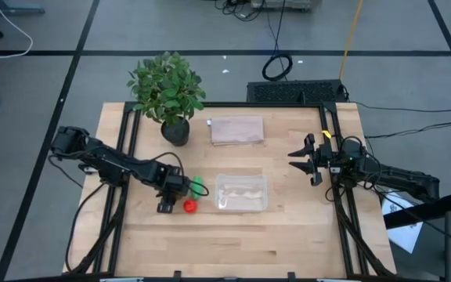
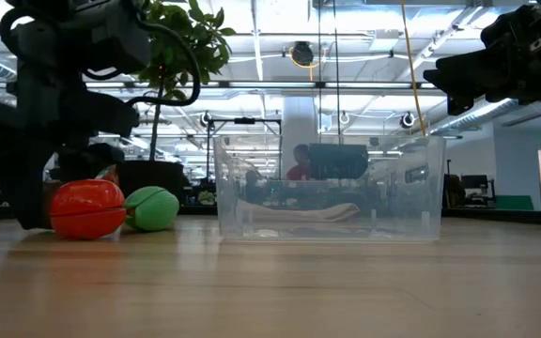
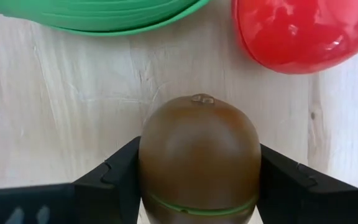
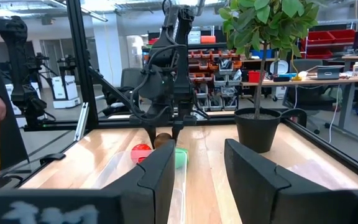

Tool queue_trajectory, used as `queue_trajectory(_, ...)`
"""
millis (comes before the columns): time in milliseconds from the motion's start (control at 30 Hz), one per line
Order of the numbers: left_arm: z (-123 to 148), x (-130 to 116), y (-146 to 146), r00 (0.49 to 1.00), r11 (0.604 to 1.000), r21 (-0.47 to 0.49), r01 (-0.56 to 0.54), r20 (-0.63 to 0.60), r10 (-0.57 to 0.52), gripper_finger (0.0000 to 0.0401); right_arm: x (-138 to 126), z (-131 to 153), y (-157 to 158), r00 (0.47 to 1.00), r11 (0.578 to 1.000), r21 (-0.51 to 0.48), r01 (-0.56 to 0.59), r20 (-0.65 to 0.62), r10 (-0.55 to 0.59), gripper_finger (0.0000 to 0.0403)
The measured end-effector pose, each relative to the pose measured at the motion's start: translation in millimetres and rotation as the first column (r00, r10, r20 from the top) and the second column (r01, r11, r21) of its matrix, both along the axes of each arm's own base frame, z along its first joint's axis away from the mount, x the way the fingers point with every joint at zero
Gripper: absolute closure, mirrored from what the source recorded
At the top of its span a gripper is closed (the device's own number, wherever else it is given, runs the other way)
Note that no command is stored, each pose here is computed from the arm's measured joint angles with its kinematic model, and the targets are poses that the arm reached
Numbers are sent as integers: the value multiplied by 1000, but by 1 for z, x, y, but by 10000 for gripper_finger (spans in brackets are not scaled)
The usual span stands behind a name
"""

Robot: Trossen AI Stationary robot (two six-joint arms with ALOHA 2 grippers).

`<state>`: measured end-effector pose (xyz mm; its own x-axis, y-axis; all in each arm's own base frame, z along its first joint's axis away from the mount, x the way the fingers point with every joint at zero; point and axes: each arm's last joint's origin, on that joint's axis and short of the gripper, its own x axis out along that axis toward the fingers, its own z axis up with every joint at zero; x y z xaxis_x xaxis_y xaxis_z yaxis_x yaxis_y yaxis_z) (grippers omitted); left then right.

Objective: Pick and placing Produce into tupperware
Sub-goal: Put the brown kiwi into the transparent bin

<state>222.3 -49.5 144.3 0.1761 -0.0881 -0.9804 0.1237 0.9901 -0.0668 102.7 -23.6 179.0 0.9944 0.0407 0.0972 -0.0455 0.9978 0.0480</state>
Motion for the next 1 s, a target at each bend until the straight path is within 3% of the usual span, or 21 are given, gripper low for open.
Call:
queue_trajectory(200,22,9,0,999,997,69,33,-7,-33,179,0,0,0,1000,1000,0,0,0,0,270)
queue_trajectory(733,71,20,-1,996,990,127,67,-63,-59,179,0,0,0,1000,1000,-1,0,1,0,270)
queue_trajectory(1000,102,16,2,996,984,156,81,34,-88,178,0,0,0,1000,1000,-1,0,0,0,270)
